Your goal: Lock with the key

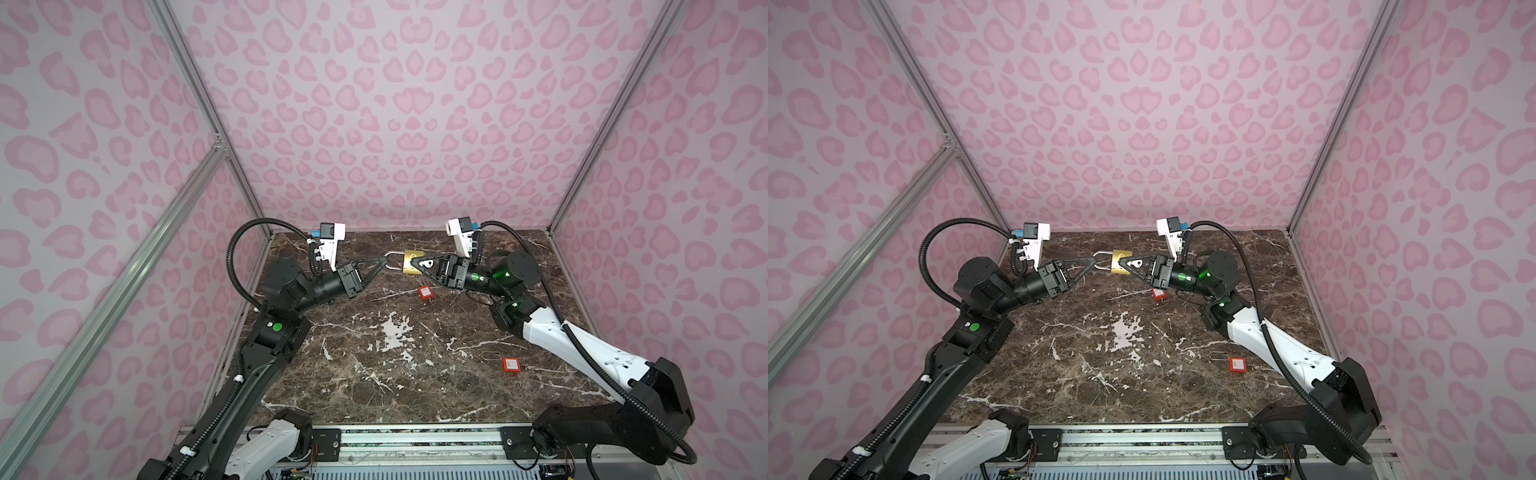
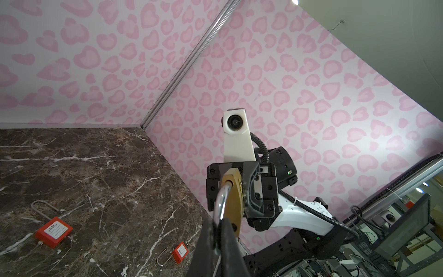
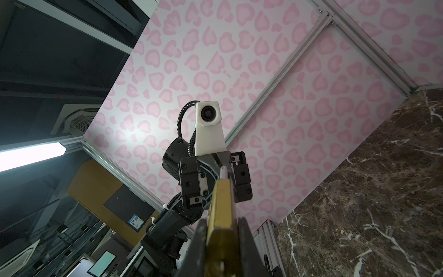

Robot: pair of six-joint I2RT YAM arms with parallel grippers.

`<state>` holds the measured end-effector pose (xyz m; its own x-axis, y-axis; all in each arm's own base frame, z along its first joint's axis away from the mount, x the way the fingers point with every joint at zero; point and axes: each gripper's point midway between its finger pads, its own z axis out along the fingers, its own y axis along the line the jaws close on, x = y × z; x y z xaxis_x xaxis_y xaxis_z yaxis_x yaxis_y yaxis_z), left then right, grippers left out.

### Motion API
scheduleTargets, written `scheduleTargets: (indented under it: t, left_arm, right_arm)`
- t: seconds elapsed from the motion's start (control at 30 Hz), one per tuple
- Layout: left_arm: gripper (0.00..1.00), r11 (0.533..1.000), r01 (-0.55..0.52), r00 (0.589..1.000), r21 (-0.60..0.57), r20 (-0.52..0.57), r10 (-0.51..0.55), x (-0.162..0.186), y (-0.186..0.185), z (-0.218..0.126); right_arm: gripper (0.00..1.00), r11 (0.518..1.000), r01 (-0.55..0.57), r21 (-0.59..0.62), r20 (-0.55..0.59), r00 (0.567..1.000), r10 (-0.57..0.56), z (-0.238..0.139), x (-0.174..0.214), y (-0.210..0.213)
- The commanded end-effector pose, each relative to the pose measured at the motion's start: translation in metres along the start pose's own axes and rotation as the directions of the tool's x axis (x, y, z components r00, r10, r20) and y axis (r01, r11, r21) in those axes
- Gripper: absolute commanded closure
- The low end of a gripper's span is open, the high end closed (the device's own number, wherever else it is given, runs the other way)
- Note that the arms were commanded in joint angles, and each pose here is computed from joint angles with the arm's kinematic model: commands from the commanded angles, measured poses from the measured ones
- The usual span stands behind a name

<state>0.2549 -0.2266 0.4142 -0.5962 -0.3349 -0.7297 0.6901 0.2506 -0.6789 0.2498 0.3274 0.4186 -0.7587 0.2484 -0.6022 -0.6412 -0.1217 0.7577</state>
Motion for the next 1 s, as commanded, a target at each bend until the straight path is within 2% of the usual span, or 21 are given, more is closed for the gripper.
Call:
scheduleTargets:
  t: [0.0, 0.23, 0.53, 0.8, 0.97]
  left_arm:
    - [0.96, 0.999, 0.045, 0.997, 0.004, -0.055, -0.045, 0.012, 0.003, 0.002]
    - [0.96, 0.998, 0.065, 0.996, 0.002, -0.066, -0.064, 0.015, 0.007, 0.004]
    - [0.96, 0.999, 0.029, 0.995, 0.037, -0.1, -0.025, 0.02, -0.005, 0.001]
    - [0.96, 0.999, 0.042, 0.994, 0.027, -0.104, -0.039, 0.023, 0.002, 0.004]
    - [0.96, 0.999, 0.036, 0.994, 0.031, -0.104, -0.033, 0.022, 0.0, 0.004]
  right_arm:
    - [1.0, 0.991, 0.114, -0.073, -0.03, 0.993, -0.117, 0.003, 0.005, 0.022]
    - [1.0, 0.975, 0.21, -0.068, -0.015, 0.977, -0.211, 0.0, 0.009, 0.027]
    - [1.0, 0.974, 0.218, -0.062, -0.071, 0.972, -0.222, 0.004, 0.011, 0.029]
    - [1.0, 0.969, 0.212, -0.126, -0.093, 0.97, -0.224, 0.019, 0.015, 0.042]
    - [1.0, 0.97, 0.21, -0.122, -0.102, 0.97, -0.222, 0.02, 0.015, 0.041]
